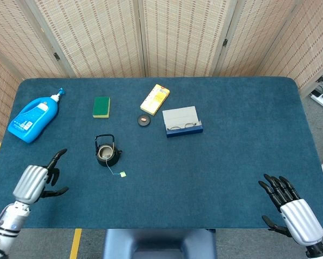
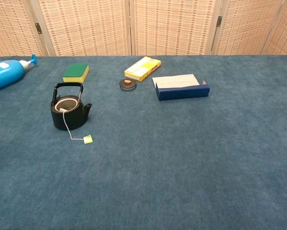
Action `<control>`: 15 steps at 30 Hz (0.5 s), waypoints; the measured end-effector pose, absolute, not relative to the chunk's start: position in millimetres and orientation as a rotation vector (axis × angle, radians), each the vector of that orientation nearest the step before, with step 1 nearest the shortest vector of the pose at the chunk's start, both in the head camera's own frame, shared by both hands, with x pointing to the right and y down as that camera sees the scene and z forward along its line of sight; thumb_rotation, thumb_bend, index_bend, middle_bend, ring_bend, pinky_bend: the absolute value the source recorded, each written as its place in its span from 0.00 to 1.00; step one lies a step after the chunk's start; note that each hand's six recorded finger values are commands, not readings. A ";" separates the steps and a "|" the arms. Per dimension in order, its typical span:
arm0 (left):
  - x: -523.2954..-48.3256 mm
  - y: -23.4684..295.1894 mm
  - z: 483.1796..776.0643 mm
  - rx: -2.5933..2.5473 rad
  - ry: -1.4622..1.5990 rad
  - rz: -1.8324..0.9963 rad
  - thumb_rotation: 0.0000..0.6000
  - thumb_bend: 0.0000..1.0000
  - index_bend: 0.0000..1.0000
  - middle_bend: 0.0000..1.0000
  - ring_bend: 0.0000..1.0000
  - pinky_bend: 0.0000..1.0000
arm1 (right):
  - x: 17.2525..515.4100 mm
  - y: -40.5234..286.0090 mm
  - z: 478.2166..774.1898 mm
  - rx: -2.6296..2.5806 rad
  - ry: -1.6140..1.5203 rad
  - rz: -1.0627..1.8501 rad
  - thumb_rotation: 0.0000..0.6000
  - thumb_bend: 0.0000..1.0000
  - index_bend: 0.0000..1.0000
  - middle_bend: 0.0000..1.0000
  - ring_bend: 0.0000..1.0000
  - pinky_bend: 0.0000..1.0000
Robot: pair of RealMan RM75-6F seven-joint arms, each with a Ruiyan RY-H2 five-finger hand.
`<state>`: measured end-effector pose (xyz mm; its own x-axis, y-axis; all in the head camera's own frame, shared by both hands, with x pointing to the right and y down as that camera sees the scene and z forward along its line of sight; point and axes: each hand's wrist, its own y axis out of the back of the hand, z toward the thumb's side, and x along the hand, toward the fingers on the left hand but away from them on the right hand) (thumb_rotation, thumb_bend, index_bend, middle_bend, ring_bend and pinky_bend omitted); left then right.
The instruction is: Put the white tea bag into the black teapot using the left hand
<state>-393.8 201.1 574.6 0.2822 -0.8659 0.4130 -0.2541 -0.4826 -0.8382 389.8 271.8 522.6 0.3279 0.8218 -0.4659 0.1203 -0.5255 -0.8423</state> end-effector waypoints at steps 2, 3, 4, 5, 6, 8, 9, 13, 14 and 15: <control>-404.7 215.6 558.6 -1.830 1.039 -1.242 1.00 0.12 0.03 0.30 0.25 0.33 | 389.8 272.1 522.4 -1.876 -0.831 1.239 1.00 0.31 0.00 0.00 0.00 0.00; -410.9 223.0 553.3 -1.802 1.061 -1.262 1.00 0.12 0.04 0.26 0.21 0.28 | 389.8 272.2 522.1 -1.877 -0.831 1.238 1.00 0.31 0.00 0.00 0.00 0.00; -418.2 231.1 548.6 -1.773 1.085 -1.283 1.00 0.12 0.04 0.23 0.17 0.24 | 389.8 272.3 521.8 -1.876 -0.832 1.238 1.00 0.31 0.00 0.00 0.00 0.00; -428.3 242.1 543.1 -1.736 1.117 -1.312 1.00 0.12 0.04 0.20 0.14 0.20 | 390.1 272.4 521.7 -1.876 -0.833 1.239 1.00 0.31 0.00 0.00 0.00 0.00; -435.6 250.5 539.5 -1.705 1.140 -1.333 1.00 0.12 0.04 0.18 0.11 0.15 | 390.2 272.4 521.9 -1.876 -0.833 1.241 1.00 0.31 0.00 0.00 0.00 0.00; -451.2 271.5 533.3 -1.622 1.178 -1.387 1.00 0.13 0.04 0.16 0.08 0.09 | 390.7 272.4 523.0 -1.877 -0.830 1.248 1.00 0.31 0.00 0.00 0.00 0.00; -456.6 280.9 532.3 -1.586 1.185 -1.414 1.00 0.13 0.03 0.15 0.07 0.07 | 390.7 272.4 523.6 -1.877 -0.827 1.251 1.00 0.31 0.00 0.00 0.00 0.00; -463.1 305.1 534.9 -1.504 1.147 -1.485 1.00 0.13 0.01 0.14 0.06 0.05 | 388.8 273.3 527.0 -1.886 -0.805 1.258 1.00 0.31 0.00 0.00 0.00 0.00; -462.5 307.4 535.0 -1.491 1.132 -1.496 1.00 0.13 0.01 0.14 0.06 0.05 | 388.0 273.5 527.3 -1.889 -0.800 1.256 1.00 0.31 0.00 0.00 0.00 0.00; -462.3 309.0 535.4 -1.483 1.123 -1.506 1.00 0.13 0.01 0.13 0.06 0.05 | 387.8 273.3 527.2 -1.889 -0.799 1.254 1.00 0.31 0.00 0.00 0.00 0.00</control>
